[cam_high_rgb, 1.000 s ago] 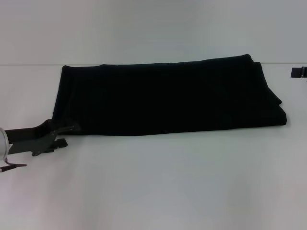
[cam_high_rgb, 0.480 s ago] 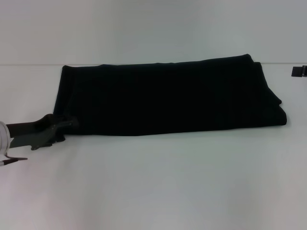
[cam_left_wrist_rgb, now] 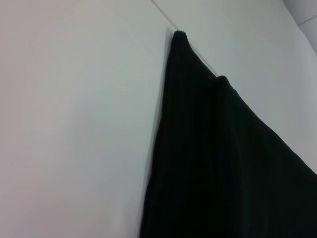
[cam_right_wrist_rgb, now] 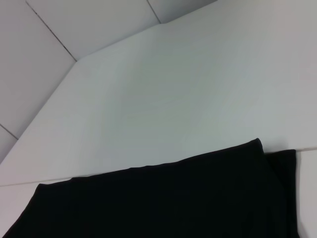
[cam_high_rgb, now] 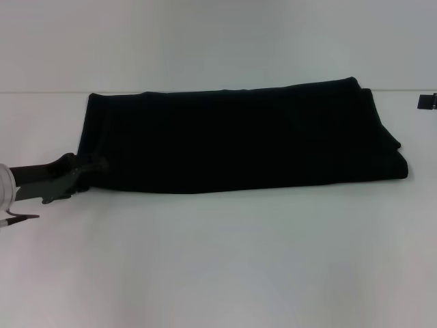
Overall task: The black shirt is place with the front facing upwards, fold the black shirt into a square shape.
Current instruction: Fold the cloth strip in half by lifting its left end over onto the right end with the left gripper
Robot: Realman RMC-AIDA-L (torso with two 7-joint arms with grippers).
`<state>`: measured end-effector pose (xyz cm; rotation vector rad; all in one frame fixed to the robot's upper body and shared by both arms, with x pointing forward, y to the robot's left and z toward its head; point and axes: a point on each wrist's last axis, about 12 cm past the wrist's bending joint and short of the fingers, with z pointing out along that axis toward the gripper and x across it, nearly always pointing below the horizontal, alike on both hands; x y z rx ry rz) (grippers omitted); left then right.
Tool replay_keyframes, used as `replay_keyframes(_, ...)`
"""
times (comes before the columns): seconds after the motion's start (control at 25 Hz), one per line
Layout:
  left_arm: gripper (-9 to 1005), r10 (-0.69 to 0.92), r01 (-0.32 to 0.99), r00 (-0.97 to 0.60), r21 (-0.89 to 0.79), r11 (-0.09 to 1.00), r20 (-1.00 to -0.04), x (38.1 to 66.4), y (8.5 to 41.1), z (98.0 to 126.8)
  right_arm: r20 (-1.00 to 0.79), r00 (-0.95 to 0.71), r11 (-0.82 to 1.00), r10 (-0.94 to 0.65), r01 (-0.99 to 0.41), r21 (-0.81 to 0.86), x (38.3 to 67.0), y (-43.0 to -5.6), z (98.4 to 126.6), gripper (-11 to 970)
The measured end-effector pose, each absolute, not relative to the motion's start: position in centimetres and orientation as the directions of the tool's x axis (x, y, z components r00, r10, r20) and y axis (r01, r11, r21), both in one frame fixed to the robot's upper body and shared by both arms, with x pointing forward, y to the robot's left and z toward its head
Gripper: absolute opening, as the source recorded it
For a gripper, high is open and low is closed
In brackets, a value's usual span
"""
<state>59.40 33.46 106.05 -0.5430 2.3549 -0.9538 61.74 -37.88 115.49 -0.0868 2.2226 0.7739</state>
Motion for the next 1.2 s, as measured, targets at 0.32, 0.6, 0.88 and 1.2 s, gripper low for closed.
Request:
replay_keyframes(0.32,731,-0.501,-0.116,-0.782,-0.703,0.702,-0.371,59.5,33.4,106.1,-0.687,-0.706,0.812,0.175,-0.291,0.506,61.6,-37.9,115.4,788)
replay_keyframes(0.6,627,-0.465,-0.075,-0.788,-0.686,0.724,-0.405,59.5,33.1,106.0,-0.687,-0.706,0.812,0.175,-0.291,0.506,61.6,-37.9,115.4,788)
replay_keyframes(0.88,282,-0.452,-0.059,-0.784,-0.675,0.736,-0.425,59.5,33.3,106.1,-0.688,-0.705,0.81,0.176,-0.294,0.508,61.7,-37.8,115.5,789)
replay_keyframes(1.2,59,-0.448,-0.055,-0.761,-0.643,0.764,-0.469,58.8,35.5,106.5,-0.687,-0.693,0.792,0.219,-0.286,0.54,61.8,-37.0,115.1,788)
